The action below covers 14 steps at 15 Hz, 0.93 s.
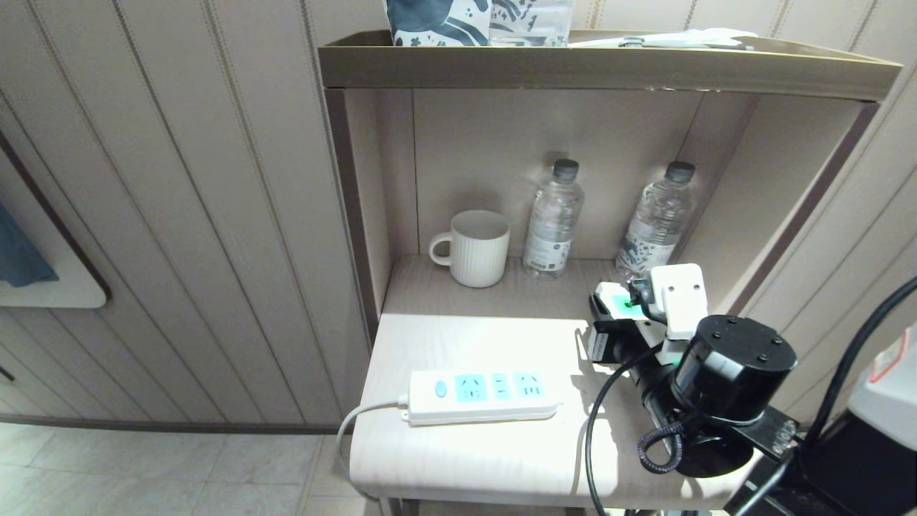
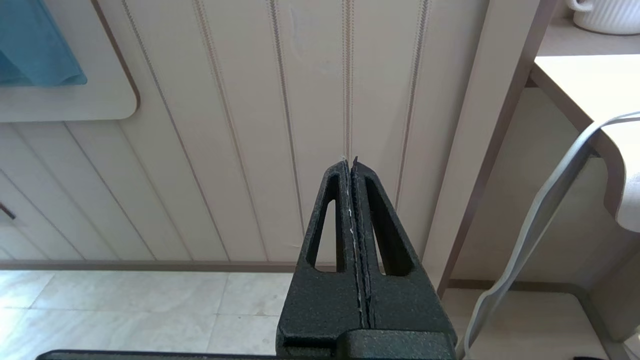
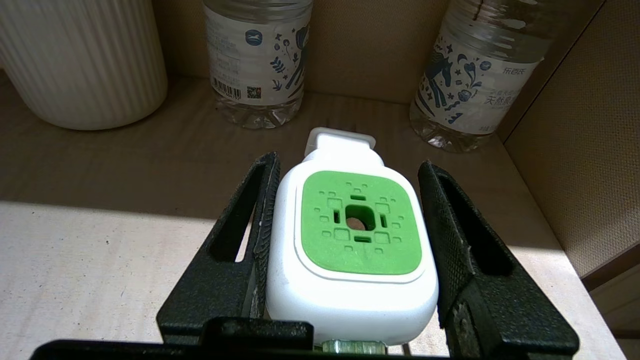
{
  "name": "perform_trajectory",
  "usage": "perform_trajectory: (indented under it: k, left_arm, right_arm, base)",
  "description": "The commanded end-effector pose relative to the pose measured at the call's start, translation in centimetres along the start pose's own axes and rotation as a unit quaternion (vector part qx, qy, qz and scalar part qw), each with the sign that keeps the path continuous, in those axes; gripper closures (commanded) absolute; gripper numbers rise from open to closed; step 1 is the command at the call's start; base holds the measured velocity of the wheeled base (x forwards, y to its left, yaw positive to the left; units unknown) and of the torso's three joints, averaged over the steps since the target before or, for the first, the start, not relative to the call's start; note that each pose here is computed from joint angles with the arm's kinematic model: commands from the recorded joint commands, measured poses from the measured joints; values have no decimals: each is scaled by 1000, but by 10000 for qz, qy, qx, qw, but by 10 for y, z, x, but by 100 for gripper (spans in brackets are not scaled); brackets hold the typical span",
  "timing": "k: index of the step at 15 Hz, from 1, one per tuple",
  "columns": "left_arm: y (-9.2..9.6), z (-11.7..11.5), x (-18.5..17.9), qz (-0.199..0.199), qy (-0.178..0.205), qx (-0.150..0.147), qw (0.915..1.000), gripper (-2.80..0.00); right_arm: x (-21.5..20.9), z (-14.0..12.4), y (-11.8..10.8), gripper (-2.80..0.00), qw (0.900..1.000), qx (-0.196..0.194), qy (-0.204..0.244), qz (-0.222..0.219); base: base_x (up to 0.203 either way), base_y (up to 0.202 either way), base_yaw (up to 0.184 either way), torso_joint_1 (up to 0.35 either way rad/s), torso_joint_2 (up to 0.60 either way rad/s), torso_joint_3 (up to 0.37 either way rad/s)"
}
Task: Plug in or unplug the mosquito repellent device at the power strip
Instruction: Pick up the mosquito repellent liquid
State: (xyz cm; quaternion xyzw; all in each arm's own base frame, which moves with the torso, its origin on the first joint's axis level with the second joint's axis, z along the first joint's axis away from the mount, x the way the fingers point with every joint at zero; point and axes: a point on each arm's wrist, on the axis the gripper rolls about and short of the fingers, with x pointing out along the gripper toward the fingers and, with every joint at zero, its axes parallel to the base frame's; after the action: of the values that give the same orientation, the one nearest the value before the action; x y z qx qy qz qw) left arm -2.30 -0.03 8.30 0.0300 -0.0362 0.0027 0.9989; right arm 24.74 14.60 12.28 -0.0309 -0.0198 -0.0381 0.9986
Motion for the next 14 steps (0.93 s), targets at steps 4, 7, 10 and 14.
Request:
perform_trajectory:
  k: [4, 7, 10, 14]
  left_arm:
    - [0, 0, 0, 0, -5, 1, 10000, 0]
    - [0, 0, 0, 0, -5, 1, 10000, 0]
    - [0, 0, 0, 0, -5, 1, 10000, 0]
    - [0, 0, 0, 0, -5, 1, 10000, 0]
  right_arm:
    - [0, -1, 0, 0, 10000, 1, -7, -28]
    - [-2, 5, 0, 0, 10000, -46, -80, 1]
    - [-10, 30, -7, 0, 9995, -59, -301, -83]
    - [-23, 60, -22, 0, 9977, -541, 180, -377]
  base:
    - [0, 0, 0, 0, 0, 0]
    - [0, 0, 0, 0, 0, 0]
    - [0, 0, 0, 0, 0, 0]
    - [0, 0, 0, 0, 0, 0]
